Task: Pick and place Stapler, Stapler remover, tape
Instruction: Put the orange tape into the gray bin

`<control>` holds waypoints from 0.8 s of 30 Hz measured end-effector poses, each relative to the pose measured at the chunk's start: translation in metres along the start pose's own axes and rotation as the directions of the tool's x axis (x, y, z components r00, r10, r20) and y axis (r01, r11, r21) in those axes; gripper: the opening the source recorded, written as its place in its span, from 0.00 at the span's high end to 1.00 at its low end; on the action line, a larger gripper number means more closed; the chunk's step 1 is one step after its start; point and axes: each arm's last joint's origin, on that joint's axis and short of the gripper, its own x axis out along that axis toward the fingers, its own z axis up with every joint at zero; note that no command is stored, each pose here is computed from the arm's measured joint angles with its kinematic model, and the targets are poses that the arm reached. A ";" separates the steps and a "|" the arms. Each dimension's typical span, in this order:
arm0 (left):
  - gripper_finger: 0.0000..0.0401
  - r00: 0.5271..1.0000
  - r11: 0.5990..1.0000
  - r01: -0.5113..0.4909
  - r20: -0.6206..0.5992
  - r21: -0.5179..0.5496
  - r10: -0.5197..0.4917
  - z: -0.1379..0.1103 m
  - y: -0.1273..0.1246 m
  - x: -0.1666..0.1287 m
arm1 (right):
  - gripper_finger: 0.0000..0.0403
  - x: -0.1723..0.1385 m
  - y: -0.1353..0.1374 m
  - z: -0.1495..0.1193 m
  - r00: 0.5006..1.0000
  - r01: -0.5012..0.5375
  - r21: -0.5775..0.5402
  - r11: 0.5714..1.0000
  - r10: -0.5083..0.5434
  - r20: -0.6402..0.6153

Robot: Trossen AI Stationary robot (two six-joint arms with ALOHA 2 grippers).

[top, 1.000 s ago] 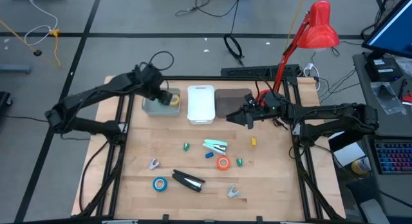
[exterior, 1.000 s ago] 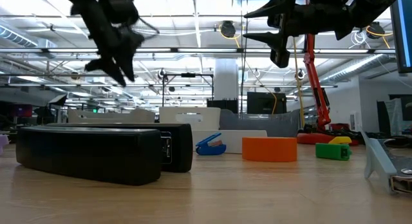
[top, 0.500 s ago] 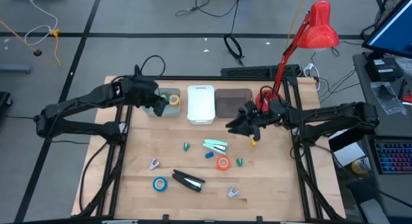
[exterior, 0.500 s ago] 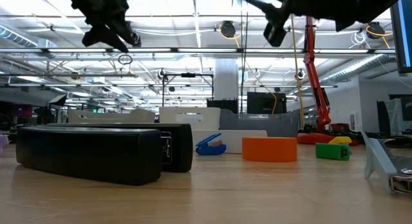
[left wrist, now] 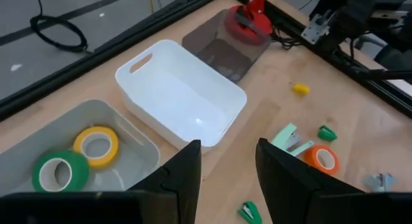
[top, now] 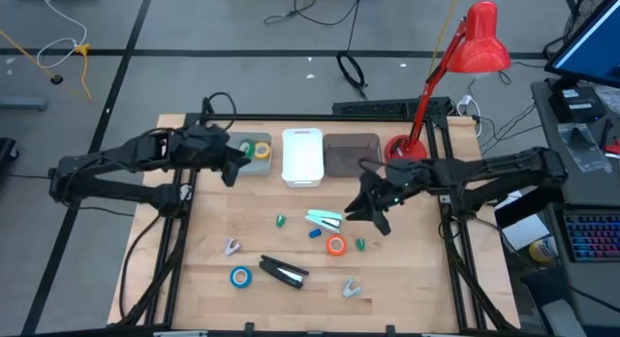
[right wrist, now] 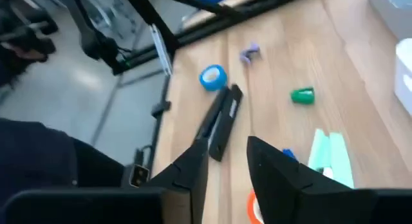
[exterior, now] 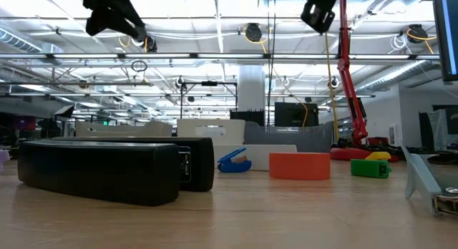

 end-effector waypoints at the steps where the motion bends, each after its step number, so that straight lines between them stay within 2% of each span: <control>1: 0.63 1.000 1.000 -0.001 0.001 0.000 0.001 -0.002 0.000 -0.001 | 0.77 0.001 0.002 0.001 1.000 0.003 0.000 1.000 -0.003 -0.018; 5: 0.63 1.000 1.000 -0.017 -0.006 -0.019 0.017 -0.013 0.001 0.000 | 0.80 0.012 0.004 -0.007 0.990 0.042 0.025 0.999 -0.038 -0.137; 10: 0.63 0.999 0.999 -0.030 -0.017 -0.041 0.030 -0.028 0.003 0.003 | 0.86 0.032 -0.003 -0.016 0.973 0.111 0.097 0.989 -0.089 -0.214; 18: 0.63 0.996 0.997 0.069 0.054 -0.046 -0.066 -0.045 0.003 0.006 | 0.96 0.048 -0.009 -0.025 0.954 0.151 0.134 0.980 -0.108 -0.281; 24: 0.63 0.993 0.994 0.095 0.068 -0.046 -0.092 -0.054 0.007 0.001 | 1.00 0.055 -0.013 -0.033 0.927 0.191 0.135 0.972 -0.134 -0.349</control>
